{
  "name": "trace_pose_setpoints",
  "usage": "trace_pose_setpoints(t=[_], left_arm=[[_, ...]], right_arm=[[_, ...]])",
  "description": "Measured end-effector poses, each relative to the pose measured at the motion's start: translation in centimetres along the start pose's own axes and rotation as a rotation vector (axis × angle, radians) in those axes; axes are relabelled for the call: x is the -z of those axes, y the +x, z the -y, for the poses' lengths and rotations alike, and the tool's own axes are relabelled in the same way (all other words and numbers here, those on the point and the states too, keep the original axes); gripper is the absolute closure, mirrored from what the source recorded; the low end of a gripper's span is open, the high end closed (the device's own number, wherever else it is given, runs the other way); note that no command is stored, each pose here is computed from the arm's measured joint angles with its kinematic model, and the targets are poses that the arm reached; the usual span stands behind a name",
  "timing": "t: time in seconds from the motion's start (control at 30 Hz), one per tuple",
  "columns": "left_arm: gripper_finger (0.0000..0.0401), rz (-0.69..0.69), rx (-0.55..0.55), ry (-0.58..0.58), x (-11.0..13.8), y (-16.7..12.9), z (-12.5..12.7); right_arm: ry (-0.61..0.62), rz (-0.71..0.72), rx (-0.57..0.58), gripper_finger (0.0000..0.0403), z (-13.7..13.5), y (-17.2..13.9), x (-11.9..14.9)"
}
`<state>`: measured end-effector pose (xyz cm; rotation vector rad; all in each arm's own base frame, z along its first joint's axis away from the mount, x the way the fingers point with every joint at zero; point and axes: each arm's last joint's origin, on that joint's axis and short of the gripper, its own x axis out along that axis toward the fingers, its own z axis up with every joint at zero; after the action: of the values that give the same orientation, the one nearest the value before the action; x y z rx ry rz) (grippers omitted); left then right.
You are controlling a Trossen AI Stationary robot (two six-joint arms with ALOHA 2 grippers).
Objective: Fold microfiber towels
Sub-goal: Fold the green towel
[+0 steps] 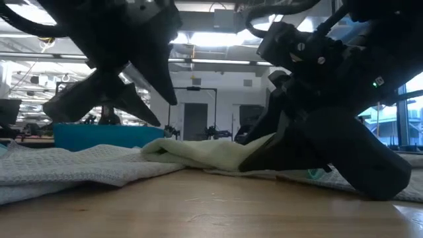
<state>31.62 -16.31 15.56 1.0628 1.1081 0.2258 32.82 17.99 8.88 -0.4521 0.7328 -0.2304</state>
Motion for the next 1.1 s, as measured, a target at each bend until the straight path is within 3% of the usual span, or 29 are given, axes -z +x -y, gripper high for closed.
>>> trace_pose_setpoints(t=[0.13, 0.33, 0.6, 0.83, 1.0, 1.1], left_arm=[[0.0217, -0.018, 0.051, 0.004, 1.0, 1.8, 0.6], [0.0221, -0.065, 0.059, 0.213, 3.1, 3.6, 2.0], [0.0222, -0.136, 0.092, 0.22, 4.8, 7.1, 0.0], [0.0222, 0.067, 0.125, 0.255, 3.0, 6.4, -0.9], [0.0223, 0.025, 0.273, 0.142, 4.0, 5.6, -0.5], [0.0225, -0.052, 0.301, 0.144, 4.7, 4.4, 0.7]], right_arm=[[0.023, -0.012, -0.022, 0.0258, 0.1, 0.2, 0.1], [0.028, -0.021, -0.028, 0.0284, 0.2, 0.2, 0.2], [0.029, -0.04, -0.065, 0.0284, -0.1, 0.0, 0.4], [-0.03, -0.043, -0.099, 0.0286, -1.6, -1.4, 0.8], [-0.054, -0.064, -0.12, 0.0286, -2.7, -2.7, 1.5], [-0.053, -0.069, -0.129, 0.0286, -3.4, -3.5, 1.9]])
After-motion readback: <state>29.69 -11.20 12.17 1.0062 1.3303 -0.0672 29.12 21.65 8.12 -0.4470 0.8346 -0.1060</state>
